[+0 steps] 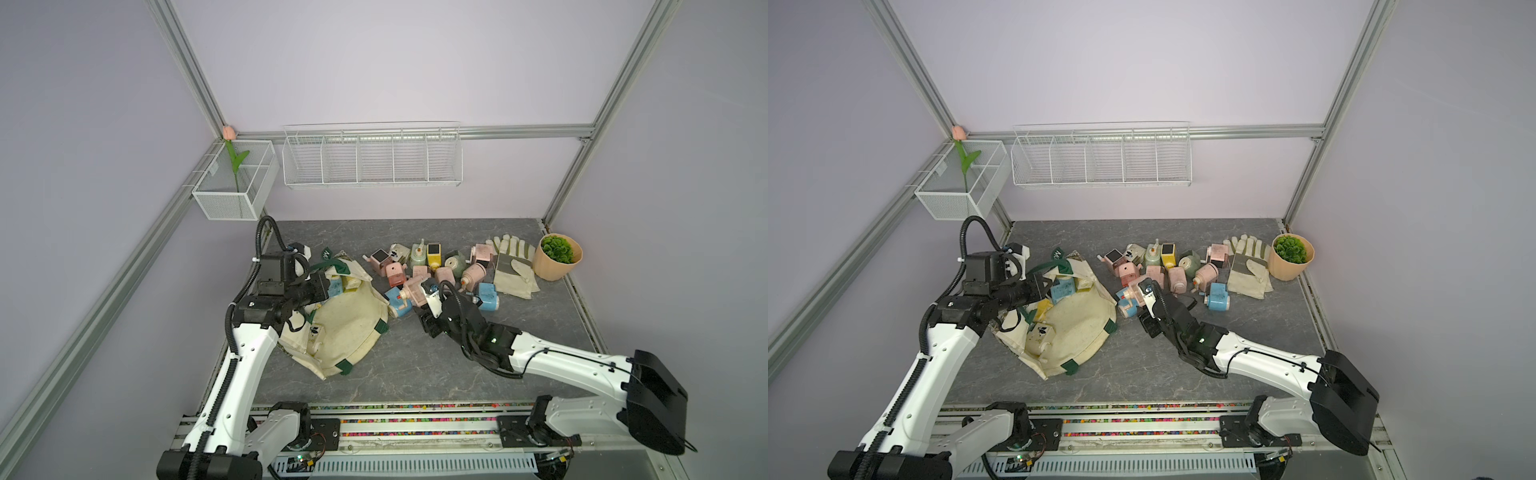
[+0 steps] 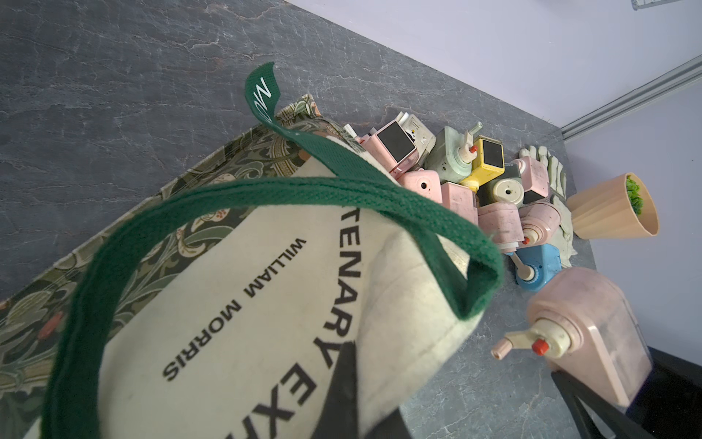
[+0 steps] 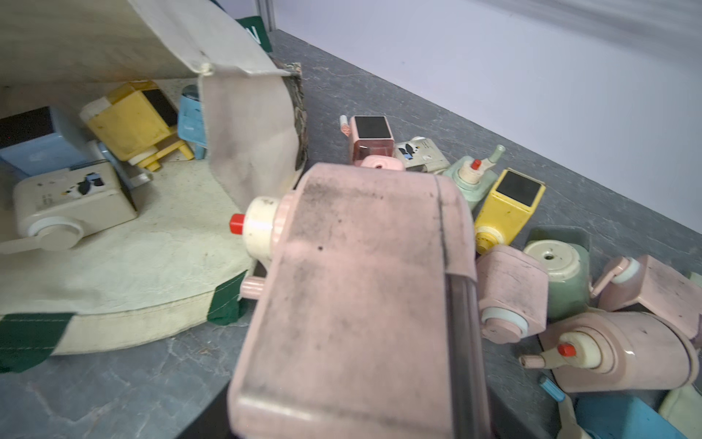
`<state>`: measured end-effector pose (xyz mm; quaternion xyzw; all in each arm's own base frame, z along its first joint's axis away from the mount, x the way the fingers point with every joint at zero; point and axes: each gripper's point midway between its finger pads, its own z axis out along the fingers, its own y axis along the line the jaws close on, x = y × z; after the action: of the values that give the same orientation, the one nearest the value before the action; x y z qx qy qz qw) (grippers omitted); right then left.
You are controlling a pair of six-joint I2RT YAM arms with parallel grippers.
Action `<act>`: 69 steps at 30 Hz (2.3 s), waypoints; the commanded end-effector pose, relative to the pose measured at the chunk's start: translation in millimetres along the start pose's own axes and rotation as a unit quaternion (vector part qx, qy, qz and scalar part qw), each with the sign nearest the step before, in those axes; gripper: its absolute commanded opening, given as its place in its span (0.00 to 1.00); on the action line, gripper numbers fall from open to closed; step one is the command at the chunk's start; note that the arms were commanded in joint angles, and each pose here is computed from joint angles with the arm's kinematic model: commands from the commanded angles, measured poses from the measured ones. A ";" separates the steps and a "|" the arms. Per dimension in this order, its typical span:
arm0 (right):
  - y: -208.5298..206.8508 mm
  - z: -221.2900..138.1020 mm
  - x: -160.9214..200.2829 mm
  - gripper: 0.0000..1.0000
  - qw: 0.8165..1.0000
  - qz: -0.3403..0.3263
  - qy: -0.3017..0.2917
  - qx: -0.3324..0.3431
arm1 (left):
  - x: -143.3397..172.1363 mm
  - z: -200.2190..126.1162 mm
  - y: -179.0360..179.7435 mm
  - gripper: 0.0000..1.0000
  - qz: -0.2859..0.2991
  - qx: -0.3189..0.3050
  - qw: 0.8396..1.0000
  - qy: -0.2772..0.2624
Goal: Take out the pencil sharpeners from the tote bags
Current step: Place the pencil sharpener at the center of the board.
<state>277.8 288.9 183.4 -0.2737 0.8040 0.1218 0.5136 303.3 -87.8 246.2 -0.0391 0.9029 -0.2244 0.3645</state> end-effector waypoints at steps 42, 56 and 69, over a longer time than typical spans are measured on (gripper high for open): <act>-55.0 92.0 104.7 0.75 0.981 0.089 0.165 0.054 | -3.8 -5.3 -7.3 0.00 -0.006 0.022 1.000 -0.012; -47.9 51.6 62.2 0.87 0.991 0.099 0.082 0.022 | -3.7 -5.8 -6.5 0.00 -0.006 0.020 1.000 -0.013; 10.1 1.6 8.6 0.87 0.997 0.039 -0.021 -0.059 | -4.1 -6.8 -6.5 0.00 -0.006 0.020 1.000 -0.015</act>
<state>276.3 293.7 161.0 -0.2584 0.8132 0.1867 0.4869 301.4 -89.1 245.0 -0.0410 0.9023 -0.2327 0.3605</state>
